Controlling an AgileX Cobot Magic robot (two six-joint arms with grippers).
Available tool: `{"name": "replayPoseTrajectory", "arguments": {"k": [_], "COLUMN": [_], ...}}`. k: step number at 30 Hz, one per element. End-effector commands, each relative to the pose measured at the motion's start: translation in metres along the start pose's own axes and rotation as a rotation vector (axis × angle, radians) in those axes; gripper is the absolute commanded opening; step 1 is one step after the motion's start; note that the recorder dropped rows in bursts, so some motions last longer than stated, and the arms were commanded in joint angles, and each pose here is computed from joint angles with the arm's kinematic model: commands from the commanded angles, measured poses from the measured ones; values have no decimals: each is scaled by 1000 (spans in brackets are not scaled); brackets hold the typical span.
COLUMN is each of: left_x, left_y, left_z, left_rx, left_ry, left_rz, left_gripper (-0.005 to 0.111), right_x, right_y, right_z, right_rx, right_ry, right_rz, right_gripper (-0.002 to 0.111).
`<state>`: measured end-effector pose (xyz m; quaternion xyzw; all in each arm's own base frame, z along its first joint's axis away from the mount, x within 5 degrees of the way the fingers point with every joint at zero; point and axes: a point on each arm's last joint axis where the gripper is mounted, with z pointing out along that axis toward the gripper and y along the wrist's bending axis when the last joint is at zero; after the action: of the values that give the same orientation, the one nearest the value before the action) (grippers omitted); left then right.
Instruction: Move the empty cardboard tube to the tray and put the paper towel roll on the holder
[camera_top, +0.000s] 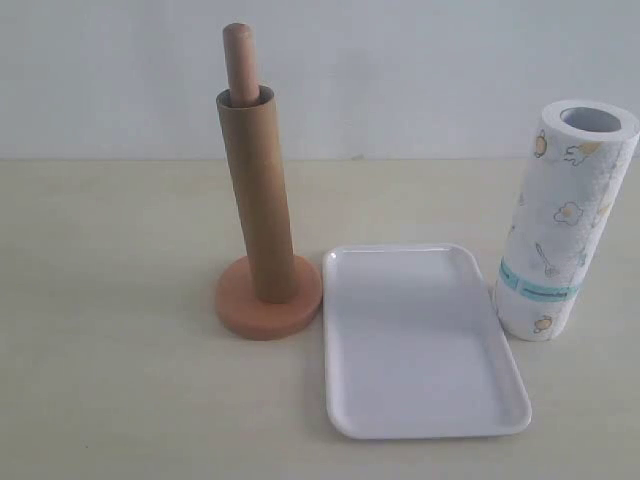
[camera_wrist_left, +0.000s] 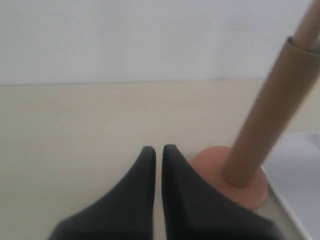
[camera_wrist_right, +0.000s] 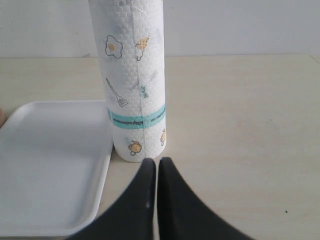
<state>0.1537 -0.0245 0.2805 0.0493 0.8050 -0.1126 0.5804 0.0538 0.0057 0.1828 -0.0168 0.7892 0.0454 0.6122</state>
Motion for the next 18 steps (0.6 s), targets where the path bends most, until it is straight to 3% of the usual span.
{"name": "replayPoseTrajectory", "arguments": {"k": [1, 2, 4, 11, 15, 18], "left_x": [5, 5, 8, 28, 38, 39], "left_y": [-30, -40, -46, -27, -29, -34], "left_z": [16, 18, 21, 56, 81, 103], "left_rx": [328, 452, 535, 390, 480, 585], "left_ry": [-52, -78, -86, 103, 184, 201], "left_rz": [215, 325, 377, 338, 278, 231], "left_gripper": [4, 4, 4, 4, 6, 21], "right_x": [-1, -1, -1, -1, -1, -1], "right_y": [0, 0, 0, 0, 0, 0], "right_z": [0, 0, 0, 0, 0, 0], "right_rx": [-1, -1, -1, -1, -1, 2], "right_ry": [-14, -14, -14, -14, -11, -11], "right_rz": [0, 0, 0, 0, -2, -10], "right_gripper": [1, 1, 1, 1, 1, 1]}}
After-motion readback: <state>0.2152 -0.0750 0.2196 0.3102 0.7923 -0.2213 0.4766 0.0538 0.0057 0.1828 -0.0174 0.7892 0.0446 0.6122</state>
